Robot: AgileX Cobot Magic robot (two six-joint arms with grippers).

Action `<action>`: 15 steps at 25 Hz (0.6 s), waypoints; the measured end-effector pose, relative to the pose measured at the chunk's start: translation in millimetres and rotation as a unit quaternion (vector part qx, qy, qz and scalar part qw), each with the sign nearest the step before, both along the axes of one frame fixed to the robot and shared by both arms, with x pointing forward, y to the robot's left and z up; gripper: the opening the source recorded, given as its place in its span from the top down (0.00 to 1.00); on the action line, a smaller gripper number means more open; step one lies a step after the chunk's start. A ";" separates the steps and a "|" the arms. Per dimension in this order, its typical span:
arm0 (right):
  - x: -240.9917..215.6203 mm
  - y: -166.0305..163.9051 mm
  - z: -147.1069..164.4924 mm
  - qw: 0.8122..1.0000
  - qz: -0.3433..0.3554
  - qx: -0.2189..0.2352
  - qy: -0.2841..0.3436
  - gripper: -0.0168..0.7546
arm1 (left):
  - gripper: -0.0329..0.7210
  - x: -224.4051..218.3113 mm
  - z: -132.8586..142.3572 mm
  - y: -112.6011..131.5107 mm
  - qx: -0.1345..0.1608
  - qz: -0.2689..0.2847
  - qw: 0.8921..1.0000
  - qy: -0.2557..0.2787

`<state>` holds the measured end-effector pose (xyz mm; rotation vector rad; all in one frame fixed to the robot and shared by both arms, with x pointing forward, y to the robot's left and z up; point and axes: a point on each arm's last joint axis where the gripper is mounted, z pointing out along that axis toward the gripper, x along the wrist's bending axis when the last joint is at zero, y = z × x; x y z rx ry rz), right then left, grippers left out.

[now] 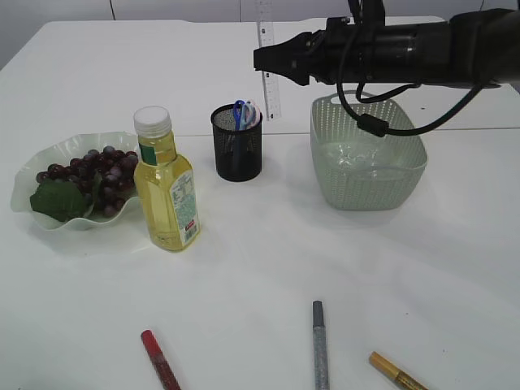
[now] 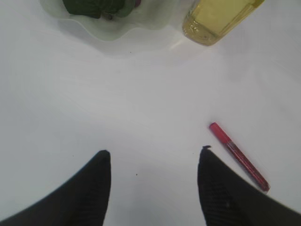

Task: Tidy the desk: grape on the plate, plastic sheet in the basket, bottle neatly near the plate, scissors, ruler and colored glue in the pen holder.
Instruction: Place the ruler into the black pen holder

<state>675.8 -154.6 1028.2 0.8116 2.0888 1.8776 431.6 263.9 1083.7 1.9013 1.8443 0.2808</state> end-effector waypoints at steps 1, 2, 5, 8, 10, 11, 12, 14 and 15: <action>6.3 1.5 -3.5 1.000 0.004 -0.002 -0.009 0.65 | 0.38 0.0 0.0 0.0 0.000 0.000 1.000 0.000; 13.9 3.0 -6.8 1.000 0.006 -0.003 -0.017 0.65 | 0.38 0.0 0.0 0.0 0.000 0.000 1.000 0.000; 33.7 7.8 -12.9 0.999 0.016 0.005 -0.036 0.65 | 0.38 0.0 0.0 0.0 0.000 0.000 1.000 0.000; 51.2 12.3 -20.0 0.998 0.030 0.016 -0.054 0.65 | 0.38 0.0 0.0 0.0 0.000 0.000 1.000 0.000; 61.6 14.3 -30.2 0.998 0.033 0.016 -0.060 0.65 | 0.38 -0.1 -0.1 0.0 0.000 0.000 1.000 0.001; 65.9 15.3 -32.2 0.997 0.035 0.016 -0.067 0.65 | 0.38 -0.1 -0.1 0.0 0.000 0.000 1.000 0.001; 70.0 16.2 -38.0 0.997 0.037 0.016 -0.069 0.66 | 0.38 -0.1 -0.1 0.0 0.000 0.000 1.000 0.001; 77.4 17.8 -46.7 0.996 0.039 0.014 -0.078 0.65 | 0.38 0.0 0.0 0.0 0.000 0.000 1.000 0.000; 80.3 18.4 -48.5 0.995 0.041 0.014 -0.085 0.65 | 0.38 0.4 0.2 0.0 0.000 0.000 1.000 -0.002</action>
